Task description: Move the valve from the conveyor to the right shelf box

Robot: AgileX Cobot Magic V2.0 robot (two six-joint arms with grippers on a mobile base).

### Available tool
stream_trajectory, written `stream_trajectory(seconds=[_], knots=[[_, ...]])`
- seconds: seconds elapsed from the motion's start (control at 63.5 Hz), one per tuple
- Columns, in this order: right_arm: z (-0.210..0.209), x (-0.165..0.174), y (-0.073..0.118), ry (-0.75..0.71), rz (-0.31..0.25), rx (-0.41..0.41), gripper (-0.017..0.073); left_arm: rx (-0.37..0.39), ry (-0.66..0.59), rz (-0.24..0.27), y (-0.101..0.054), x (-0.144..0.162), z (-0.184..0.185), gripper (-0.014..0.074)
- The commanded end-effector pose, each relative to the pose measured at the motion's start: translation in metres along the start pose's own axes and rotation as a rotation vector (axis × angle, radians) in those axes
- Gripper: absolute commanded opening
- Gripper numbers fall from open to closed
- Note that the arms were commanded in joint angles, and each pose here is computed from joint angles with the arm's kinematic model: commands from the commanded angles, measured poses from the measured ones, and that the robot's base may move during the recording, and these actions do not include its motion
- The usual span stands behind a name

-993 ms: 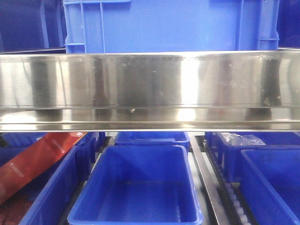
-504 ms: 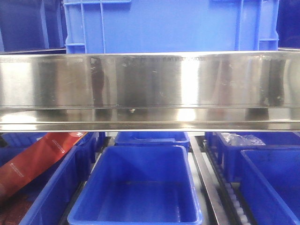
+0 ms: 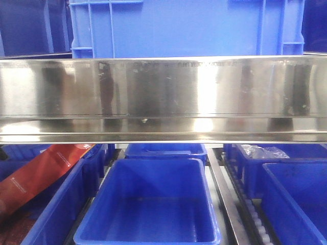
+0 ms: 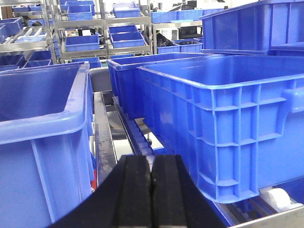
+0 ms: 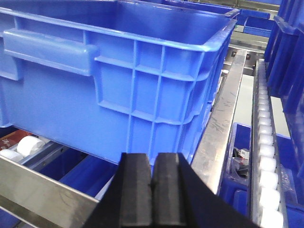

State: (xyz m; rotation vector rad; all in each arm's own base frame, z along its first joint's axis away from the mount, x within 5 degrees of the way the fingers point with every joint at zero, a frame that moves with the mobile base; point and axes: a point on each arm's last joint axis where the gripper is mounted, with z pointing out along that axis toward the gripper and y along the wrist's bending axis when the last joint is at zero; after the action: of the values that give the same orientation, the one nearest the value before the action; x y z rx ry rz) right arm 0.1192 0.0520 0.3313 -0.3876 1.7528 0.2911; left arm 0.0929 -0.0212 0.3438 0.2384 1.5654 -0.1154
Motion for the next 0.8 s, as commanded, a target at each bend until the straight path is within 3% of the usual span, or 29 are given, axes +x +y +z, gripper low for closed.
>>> stream_trajectory(seconds=[0.0, 0.252, 0.41, 0.52, 0.63, 0.788], knots=[[-0.001, -0.003, -0.001, -0.035, -0.013, 0.006, -0.0158, -0.007, -0.026, -0.014, 0.001, -0.002, -0.001, -0.0111], [-0.001, -0.003, -0.001, -0.035, -0.013, 0.006, -0.0158, -0.007, -0.026, -0.014, 0.001, -0.002, -0.001, -0.0111], [-0.001, -0.003, -0.001, -0.035, -0.013, 0.006, -0.0158, -0.034, 0.017, 0.035, 0.003, 0.004, -0.004, -0.0111], [-0.001, -0.003, -0.001, -0.035, -0.013, 0.006, -0.0158, -0.104, 0.015, -0.075, 0.007, 0.018, -0.015, -0.0111], [-0.001, -0.003, -0.001, -0.035, -0.013, 0.006, -0.0158, -0.199, -0.017, -0.022, 0.010, 0.038, -0.029, -0.0111], [-0.001, -0.003, -0.001, -0.035, -0.013, 0.006, -0.0158, -0.275, -0.025, -0.029, 0.009, 0.080, -0.042, -0.0111]])
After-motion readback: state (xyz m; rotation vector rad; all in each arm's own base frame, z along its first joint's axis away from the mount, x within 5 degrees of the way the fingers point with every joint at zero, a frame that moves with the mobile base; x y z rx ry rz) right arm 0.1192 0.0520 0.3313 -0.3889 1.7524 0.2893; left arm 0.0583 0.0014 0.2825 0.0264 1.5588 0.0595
